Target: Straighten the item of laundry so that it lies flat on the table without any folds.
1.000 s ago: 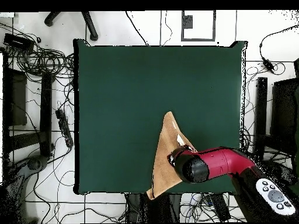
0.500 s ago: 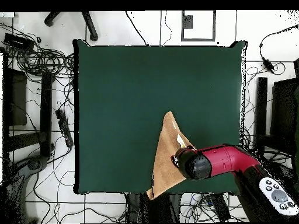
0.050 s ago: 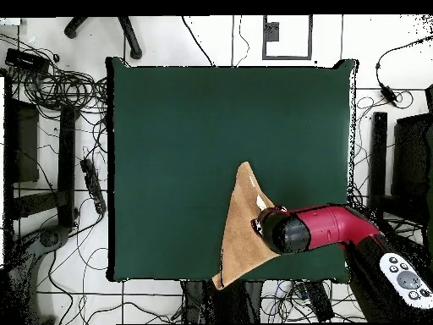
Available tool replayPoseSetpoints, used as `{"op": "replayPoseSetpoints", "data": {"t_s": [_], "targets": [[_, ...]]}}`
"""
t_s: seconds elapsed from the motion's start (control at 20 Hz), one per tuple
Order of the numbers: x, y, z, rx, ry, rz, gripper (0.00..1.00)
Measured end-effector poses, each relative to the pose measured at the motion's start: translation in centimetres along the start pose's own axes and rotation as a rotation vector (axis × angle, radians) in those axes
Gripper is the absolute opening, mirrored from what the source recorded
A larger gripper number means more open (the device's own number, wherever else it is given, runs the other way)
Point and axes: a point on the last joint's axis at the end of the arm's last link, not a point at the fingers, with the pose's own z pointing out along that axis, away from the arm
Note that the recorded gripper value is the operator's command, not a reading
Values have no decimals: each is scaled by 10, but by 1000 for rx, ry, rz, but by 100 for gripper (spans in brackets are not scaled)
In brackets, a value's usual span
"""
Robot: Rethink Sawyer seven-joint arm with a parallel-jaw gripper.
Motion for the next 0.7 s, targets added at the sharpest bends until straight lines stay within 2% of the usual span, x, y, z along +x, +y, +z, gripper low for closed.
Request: {"op": "replayPoseSetpoints", "data": {"t_s": [0.2, 0.7], "targets": [[-3, -5, 3, -3, -9, 9, 100], [8, -5, 26, -60, -7, 48, 100]]}}
